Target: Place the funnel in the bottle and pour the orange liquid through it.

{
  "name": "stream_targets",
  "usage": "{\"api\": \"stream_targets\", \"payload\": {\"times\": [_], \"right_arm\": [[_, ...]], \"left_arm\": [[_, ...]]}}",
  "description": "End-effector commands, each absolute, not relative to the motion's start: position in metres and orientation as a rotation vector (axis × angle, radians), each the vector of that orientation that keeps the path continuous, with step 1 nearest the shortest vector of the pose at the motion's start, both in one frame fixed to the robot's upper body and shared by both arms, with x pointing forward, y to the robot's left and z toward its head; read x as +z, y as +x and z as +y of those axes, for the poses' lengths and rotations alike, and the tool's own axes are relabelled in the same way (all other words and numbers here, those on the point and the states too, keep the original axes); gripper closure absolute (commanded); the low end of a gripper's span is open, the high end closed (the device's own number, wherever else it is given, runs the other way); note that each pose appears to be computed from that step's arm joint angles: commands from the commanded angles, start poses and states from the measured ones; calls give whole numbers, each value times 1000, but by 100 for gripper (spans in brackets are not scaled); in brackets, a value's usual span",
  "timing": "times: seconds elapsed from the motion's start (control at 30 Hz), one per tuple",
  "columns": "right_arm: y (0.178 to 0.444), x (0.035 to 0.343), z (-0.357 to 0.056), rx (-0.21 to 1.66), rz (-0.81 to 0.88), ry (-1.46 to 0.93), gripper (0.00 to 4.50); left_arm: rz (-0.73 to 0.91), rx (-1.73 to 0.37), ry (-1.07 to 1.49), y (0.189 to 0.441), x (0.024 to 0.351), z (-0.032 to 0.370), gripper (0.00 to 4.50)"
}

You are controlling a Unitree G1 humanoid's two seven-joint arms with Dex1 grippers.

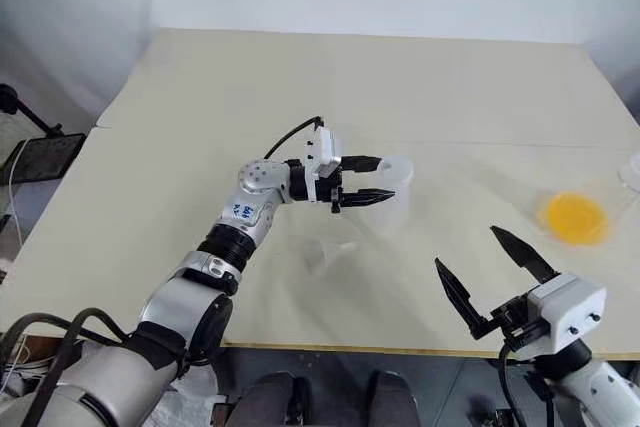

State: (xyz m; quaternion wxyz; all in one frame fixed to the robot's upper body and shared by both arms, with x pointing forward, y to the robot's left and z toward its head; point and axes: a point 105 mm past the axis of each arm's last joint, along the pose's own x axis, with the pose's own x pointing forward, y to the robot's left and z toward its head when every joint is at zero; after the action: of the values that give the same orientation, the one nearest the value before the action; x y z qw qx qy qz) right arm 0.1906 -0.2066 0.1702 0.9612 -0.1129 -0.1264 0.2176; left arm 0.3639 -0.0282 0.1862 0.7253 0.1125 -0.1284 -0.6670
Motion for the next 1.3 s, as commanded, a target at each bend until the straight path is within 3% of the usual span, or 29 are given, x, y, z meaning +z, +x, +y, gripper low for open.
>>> {"api": "stream_targets", "payload": {"times": [0.03,0.3,0.53,0.87,1.0,1.1,1.3], "right_arm": [[186,184,-203,431,-308,-249,0],[188,185,-201,443,-304,-242,0],[191,185,-200,461,-300,-239,0],[198,186,-200,545,-285,-254,0],[200,189,-195,667,-251,-242,0],[203,190,-180,835,-209,-257,0],[210,190,-168,975,-199,-308,0]], "left_arm": [[-336,-1460,262,362,191,-37,219],[-289,-1487,192,358,184,-41,219],[-310,-1447,174,365,191,-26,1],[-421,-1426,201,370,222,43,1],[-436,-1315,282,374,239,98,1],[-311,-1186,333,364,219,162,1],[-113,-1080,355,322,163,215,1]]}}
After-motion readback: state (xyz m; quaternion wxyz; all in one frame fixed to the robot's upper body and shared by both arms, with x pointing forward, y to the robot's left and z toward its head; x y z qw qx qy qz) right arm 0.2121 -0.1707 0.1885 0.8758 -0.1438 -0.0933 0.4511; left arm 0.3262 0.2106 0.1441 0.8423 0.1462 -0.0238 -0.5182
